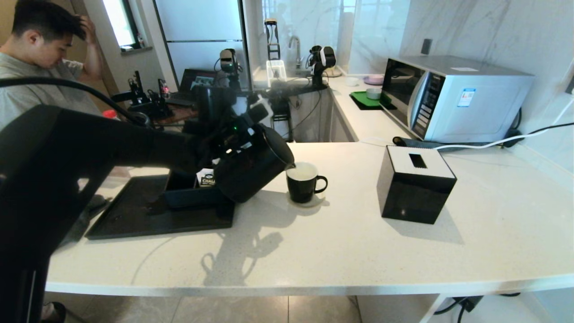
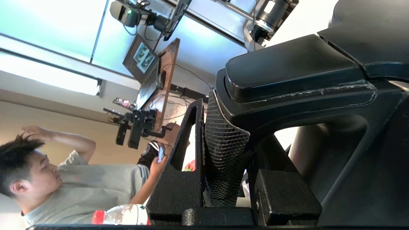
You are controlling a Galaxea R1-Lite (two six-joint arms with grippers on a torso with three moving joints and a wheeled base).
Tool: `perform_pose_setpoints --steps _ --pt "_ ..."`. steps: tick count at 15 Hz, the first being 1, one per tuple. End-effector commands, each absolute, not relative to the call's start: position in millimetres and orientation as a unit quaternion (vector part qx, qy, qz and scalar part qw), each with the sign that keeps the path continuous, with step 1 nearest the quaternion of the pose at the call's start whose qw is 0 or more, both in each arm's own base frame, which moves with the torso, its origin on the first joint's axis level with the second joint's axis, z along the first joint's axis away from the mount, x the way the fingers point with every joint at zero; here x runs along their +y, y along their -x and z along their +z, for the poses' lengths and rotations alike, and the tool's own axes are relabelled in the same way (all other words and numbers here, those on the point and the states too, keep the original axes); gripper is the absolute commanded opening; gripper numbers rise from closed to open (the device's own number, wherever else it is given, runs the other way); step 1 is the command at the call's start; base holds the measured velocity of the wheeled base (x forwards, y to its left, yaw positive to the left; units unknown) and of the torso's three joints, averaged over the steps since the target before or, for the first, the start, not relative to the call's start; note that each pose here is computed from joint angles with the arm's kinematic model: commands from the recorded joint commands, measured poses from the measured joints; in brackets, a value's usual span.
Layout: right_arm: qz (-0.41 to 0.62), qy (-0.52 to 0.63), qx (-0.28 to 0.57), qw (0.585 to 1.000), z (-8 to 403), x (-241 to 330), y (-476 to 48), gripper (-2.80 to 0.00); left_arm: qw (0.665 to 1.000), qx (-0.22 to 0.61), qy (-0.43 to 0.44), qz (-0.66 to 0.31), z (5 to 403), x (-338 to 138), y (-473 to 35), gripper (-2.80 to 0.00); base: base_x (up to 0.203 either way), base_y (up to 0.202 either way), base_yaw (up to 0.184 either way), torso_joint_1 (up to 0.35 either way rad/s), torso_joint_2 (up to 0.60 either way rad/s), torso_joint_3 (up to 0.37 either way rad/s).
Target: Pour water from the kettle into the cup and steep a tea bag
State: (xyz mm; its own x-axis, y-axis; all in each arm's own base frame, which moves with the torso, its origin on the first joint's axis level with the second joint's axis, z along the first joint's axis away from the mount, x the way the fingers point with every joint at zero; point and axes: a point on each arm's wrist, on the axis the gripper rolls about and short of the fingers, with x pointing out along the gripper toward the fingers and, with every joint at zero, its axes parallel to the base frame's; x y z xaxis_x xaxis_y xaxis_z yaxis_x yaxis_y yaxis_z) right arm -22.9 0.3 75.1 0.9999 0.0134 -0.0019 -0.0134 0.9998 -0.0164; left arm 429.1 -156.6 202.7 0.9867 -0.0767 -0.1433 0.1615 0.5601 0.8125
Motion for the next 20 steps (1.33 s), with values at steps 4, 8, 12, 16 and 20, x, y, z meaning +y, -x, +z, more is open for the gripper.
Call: perform_pose_setpoints --steps 4,8,12,16,20 --pt "0.007 0.008 0.001 1.0 75.2 0.3 22.8 -2.8 0.881 0.041 -0.467 -0.067 205.9 -156.2 -428.2 -2.8 0.0 0.0 0.0 0.0 0.0 0.0" --pt "0.007 0.008 0.001 1.0 75.2 0.3 22.8 -2.8 0.881 0.043 -0.467 -0.068 207.7 -156.2 -428.0 -2.8 0.0 0.0 0.0 0.0 0.0 0.0" --pt "0.007 0.008 0.001 1.0 75.2 0.3 22.8 -2.8 0.881 0.04 -0.466 -0.067 209.6 -157.1 -428.4 -2.8 0.0 0.0 0.0 0.0 0.0 0.0" --pt "0.007 0.008 0.001 1.0 75.2 0.3 22.8 -2.8 0.881 0.04 -0.467 -0.07 208.7 -158.5 -428.2 -2.8 0.0 0.0 0.0 0.0 0.0 0.0" --pt "0.007 0.008 0.001 1.0 75.2 0.3 22.8 -2.8 0.883 0.04 -0.462 -0.069 207.4 -158.5 -428.1 -2.8 0.0 0.0 0.0 0.0 0.0 0.0"
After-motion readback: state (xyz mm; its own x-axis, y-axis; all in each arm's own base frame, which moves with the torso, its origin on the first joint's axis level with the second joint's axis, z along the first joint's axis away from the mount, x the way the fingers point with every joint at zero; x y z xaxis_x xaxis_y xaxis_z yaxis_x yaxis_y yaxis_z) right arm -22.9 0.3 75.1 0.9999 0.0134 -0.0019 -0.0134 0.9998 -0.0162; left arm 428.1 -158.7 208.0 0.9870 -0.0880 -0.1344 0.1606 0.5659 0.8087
